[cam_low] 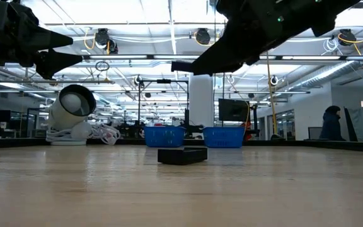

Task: Pick & Place Office items
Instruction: Put the blue digital clock into the right basket

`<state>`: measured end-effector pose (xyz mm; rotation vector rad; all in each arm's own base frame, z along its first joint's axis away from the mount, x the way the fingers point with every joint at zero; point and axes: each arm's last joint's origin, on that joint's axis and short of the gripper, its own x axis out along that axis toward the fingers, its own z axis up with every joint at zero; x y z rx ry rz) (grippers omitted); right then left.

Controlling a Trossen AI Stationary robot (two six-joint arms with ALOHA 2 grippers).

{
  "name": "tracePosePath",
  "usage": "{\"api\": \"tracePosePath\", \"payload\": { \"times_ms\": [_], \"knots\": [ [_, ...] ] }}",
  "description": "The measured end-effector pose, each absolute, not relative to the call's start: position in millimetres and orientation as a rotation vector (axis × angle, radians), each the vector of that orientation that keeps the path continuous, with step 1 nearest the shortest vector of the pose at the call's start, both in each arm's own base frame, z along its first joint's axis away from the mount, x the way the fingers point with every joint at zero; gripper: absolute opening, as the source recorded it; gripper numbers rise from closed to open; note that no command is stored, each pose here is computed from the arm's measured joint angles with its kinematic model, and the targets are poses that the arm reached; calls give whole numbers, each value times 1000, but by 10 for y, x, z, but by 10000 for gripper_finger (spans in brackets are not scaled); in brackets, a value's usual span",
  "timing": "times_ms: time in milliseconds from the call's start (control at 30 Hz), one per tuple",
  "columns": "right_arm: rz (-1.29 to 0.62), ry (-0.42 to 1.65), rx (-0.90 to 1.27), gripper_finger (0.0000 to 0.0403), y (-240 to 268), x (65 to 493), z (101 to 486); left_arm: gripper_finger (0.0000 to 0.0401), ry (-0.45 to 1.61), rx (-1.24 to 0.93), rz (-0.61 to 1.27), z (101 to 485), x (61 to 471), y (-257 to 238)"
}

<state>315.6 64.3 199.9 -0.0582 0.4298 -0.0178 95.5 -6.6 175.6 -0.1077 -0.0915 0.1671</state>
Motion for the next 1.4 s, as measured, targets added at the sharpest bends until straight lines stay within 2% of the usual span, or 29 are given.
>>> {"api": "tracePosePath", "payload": {
  "times_ms": [1400],
  "knots": [
    [-367,435,19,164,-496,3184,2001,324,-91,-108,167,1756,955,-65]
  ]
}}
